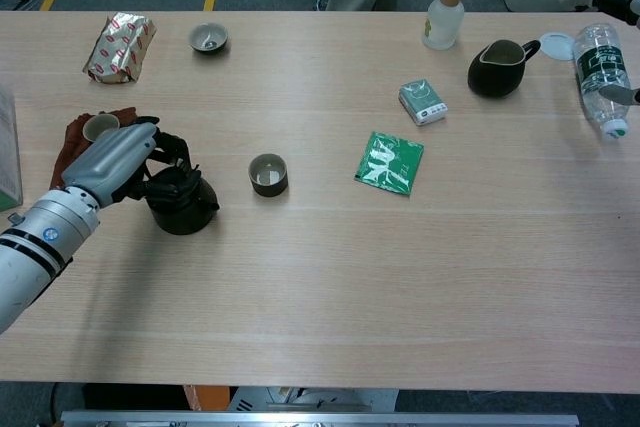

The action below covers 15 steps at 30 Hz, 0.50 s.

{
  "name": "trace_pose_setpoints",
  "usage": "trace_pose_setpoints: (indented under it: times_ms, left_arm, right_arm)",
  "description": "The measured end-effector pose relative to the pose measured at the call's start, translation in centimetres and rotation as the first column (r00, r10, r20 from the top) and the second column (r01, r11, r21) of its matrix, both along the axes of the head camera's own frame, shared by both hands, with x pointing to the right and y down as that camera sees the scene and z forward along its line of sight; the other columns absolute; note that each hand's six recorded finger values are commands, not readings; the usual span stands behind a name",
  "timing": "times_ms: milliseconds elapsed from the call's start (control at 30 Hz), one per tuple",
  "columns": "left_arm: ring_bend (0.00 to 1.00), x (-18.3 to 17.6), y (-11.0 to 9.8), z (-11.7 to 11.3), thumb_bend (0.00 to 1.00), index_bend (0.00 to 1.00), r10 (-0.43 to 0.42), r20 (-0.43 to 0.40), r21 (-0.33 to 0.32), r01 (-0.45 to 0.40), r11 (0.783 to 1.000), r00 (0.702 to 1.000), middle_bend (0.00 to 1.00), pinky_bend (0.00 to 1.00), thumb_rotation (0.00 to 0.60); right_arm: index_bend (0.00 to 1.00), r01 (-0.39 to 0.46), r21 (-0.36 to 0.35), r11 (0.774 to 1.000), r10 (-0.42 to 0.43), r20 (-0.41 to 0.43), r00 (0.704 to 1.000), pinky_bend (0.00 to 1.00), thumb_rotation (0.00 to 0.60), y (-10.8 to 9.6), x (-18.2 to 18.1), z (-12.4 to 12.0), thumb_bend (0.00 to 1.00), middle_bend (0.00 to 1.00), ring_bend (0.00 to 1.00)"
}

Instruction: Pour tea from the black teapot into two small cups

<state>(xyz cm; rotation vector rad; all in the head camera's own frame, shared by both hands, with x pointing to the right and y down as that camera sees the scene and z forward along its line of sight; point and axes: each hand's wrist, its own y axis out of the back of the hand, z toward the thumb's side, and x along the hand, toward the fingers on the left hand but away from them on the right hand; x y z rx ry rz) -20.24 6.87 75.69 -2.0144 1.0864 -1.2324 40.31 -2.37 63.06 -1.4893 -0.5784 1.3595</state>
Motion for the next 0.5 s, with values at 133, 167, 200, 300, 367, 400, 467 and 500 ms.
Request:
trace_pose_setpoints:
  times_ms: [133, 167, 200, 300, 367, 400, 467, 500]
  left_arm:
    - [0.25, 0.0, 0.0, -0.3, 0.39, 0.36, 0.008, 0.002, -0.002, -0.008, 1.000, 1.000, 0.37, 0.04, 0.370]
    - [0.23, 0.0, 0.0, -0.3, 0.39, 0.34, 0.010, 0.002, -0.004, -0.010, 1.000, 1.000, 0.35, 0.04, 0.368]
    - [0.20, 0.0, 0.0, -0.4, 0.39, 0.31, 0.012, 0.002, -0.007, -0.012, 1.000, 1.000, 0.33, 0.04, 0.367]
    - [0.14, 0.1, 0.0, -0.6, 0.39, 0.24, 0.020, -0.001, -0.012, -0.020, 1.000, 1.000, 0.26, 0.04, 0.365]
    - [0.12, 0.2, 0.0, -0.7, 0.39, 0.21, 0.020, -0.009, -0.012, -0.020, 1.000, 1.000, 0.24, 0.04, 0.365]
    - [0.12, 0.2, 0.0, -0.8, 0.39, 0.21, 0.021, -0.012, -0.011, -0.021, 1.000, 1.000, 0.23, 0.04, 0.365]
    - [0.12, 0.3, -0.1, -1.0, 0.39, 0.20, 0.023, -0.021, -0.005, -0.023, 1.000, 1.000, 0.22, 0.04, 0.375]
    - [0.12, 0.4, -0.2, -1.2, 0.39, 0.20, 0.024, -0.025, -0.002, -0.024, 1.000, 0.999, 0.22, 0.04, 0.389]
  right_arm:
    - [0.09, -0.001, 0.000, 1.000, 0.001, 0.001, 1.000, 0.10, 0.600, 0.0, 0.0, 0.0, 0.24, 0.16, 0.03]
    - [0.09, -0.001, 0.000, 1.000, 0.001, 0.001, 1.000, 0.10, 0.600, -0.1, 0.0, 0.0, 0.24, 0.16, 0.03]
    - [0.09, -0.001, 0.000, 1.000, 0.001, 0.002, 1.000, 0.10, 0.600, -0.1, 0.0, 0.0, 0.24, 0.16, 0.03]
    - [0.09, -0.002, 0.000, 1.000, 0.002, 0.003, 1.000, 0.10, 0.600, 0.0, 0.0, 0.0, 0.24, 0.16, 0.03]
    - [0.09, -0.002, 0.001, 1.000, 0.002, 0.003, 1.000, 0.10, 0.600, 0.0, 0.0, 0.0, 0.24, 0.16, 0.03]
    - [0.09, -0.003, 0.001, 1.000, 0.003, 0.003, 1.000, 0.10, 0.600, -0.1, 0.0, -0.1, 0.24, 0.16, 0.03]
    - [0.09, -0.006, 0.003, 1.000, 0.006, 0.004, 1.000, 0.10, 0.600, -0.1, 0.1, -0.1, 0.24, 0.16, 0.03]
    - [0.09, -0.008, 0.004, 1.000, 0.008, 0.006, 1.000, 0.10, 0.600, -0.1, 0.1, -0.2, 0.24, 0.16, 0.03]
